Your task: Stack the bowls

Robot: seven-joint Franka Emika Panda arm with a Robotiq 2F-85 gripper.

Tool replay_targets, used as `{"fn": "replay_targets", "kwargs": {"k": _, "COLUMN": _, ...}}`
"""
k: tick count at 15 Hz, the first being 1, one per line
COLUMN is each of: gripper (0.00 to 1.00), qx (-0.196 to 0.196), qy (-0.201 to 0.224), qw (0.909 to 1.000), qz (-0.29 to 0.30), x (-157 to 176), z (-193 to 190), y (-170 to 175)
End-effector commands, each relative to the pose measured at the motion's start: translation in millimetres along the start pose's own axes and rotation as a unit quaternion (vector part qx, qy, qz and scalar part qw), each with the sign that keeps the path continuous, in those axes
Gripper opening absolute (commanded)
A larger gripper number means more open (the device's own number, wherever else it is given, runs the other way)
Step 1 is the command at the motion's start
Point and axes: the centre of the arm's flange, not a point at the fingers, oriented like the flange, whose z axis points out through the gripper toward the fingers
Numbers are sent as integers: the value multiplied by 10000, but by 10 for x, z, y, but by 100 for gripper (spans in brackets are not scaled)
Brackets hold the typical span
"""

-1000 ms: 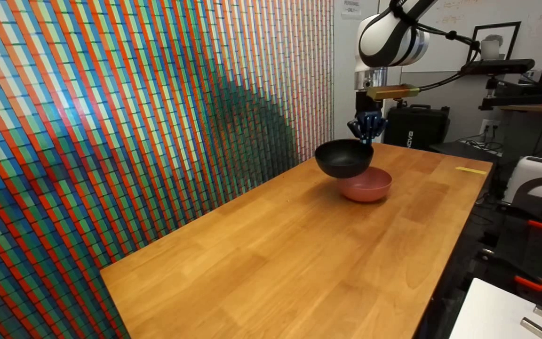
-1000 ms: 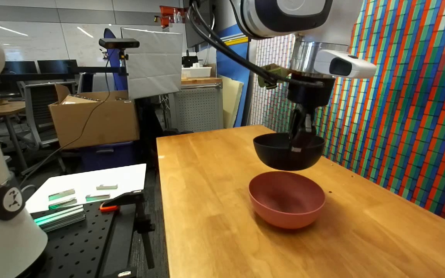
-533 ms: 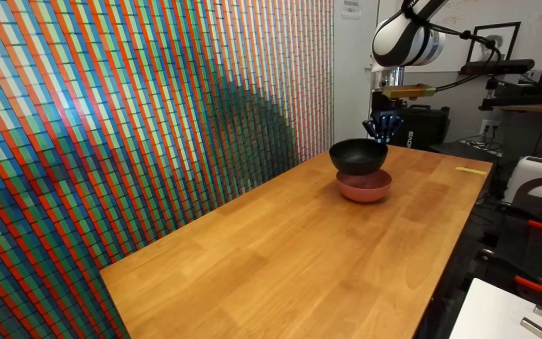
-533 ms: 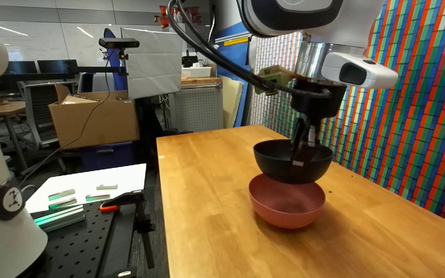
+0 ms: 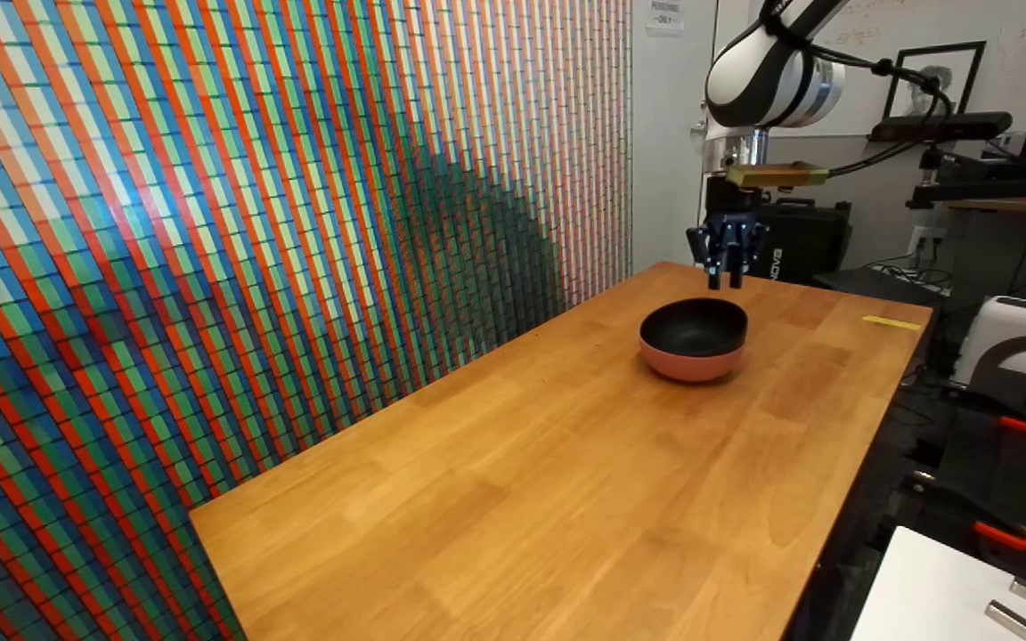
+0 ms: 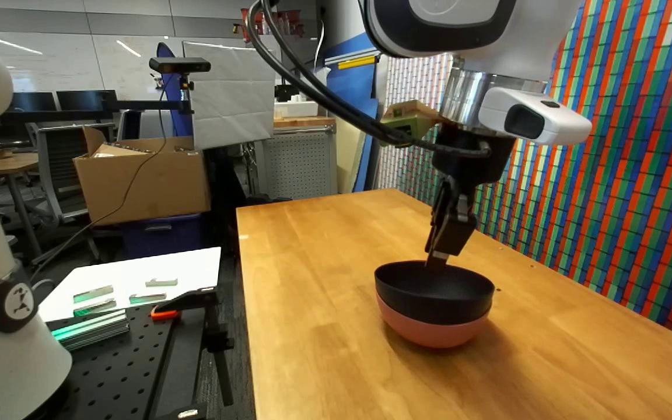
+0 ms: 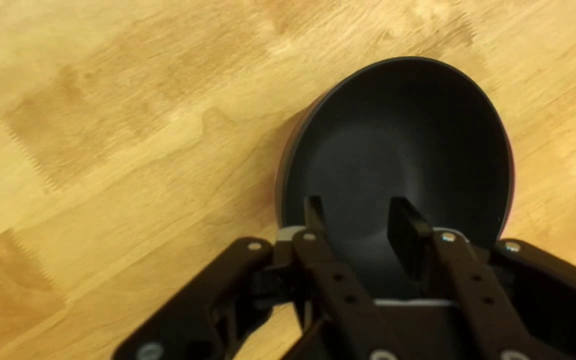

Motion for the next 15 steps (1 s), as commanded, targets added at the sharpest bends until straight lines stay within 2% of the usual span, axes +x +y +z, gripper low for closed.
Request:
{"fn": "replay_targets", "kwargs": {"k": 1, "gripper": 73, "qx": 179, "qy": -75, "qw": 9998, "qz": -52, "x": -48, "z": -89, "y": 13}}
{"fn": "replay_targets", "kwargs": {"k": 4, "gripper": 95, "qx": 325, "qy": -154, "qw": 9991, "qz": -203, "x": -52, "z": -231, "y": -59}}
{"fn": "replay_targets", "kwargs": {"k": 5, "gripper": 99, "qx": 384, "qy": -184, "qw": 9986, "qz": -300, "x": -69, "z": -291, "y": -110}}
{"fn": "replay_targets", "kwargs": {"k": 8, "gripper": 100, "qx": 514, "qy": -288, "qw": 9957, "qz": -721, "x": -152, "z": -546, "y": -361}}
{"fn": "replay_targets", "kwargs": {"k": 13, "gripper": 100, "qx": 298, "qy": -404, "qw": 9893, "qz": -1367, "x": -308, "z": -978, "y": -885}}
{"fn": "replay_targets", "kwargs": {"k": 15, "gripper": 100, "qx": 97, "qy": -333, "qw": 9876, "qz": -1533, "x": -372, "z": -1126, "y": -1085}}
